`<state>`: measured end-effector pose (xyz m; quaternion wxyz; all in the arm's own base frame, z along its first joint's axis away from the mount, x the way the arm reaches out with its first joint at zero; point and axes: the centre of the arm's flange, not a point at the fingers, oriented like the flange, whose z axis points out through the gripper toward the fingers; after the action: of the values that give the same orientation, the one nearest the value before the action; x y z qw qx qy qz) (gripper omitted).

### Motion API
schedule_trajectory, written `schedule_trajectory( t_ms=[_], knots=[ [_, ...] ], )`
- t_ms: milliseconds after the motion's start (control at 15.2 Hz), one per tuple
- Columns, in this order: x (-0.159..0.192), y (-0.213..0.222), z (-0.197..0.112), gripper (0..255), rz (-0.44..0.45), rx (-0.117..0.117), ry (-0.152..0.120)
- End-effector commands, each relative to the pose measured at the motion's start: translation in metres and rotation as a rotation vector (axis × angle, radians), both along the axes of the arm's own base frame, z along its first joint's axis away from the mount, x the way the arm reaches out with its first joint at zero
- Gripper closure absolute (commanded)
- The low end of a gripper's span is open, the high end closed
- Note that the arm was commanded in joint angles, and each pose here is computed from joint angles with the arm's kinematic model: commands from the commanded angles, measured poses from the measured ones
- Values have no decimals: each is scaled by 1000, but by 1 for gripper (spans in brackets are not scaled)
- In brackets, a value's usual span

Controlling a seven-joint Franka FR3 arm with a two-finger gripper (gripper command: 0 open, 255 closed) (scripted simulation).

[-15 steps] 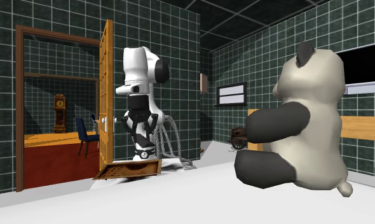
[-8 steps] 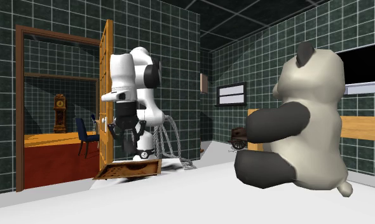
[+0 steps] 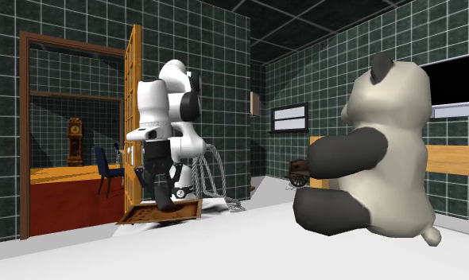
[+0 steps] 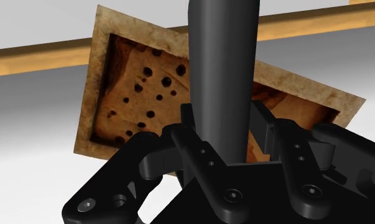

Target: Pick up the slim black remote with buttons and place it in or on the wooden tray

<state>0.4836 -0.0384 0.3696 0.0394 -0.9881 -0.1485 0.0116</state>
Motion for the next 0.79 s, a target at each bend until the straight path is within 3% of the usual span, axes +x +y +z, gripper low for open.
schedule_trajectory(
  t_ms=[0, 330, 396, 726],
  knots=[
    [0, 0, -2, 255, 0, 0, -1],
    [0, 0, -2, 255, 0, 0, -1],
    [0, 0, -2, 0, 0, 0, -1],
    [0, 0, -2, 0, 0, 0, -1]
  ],
)
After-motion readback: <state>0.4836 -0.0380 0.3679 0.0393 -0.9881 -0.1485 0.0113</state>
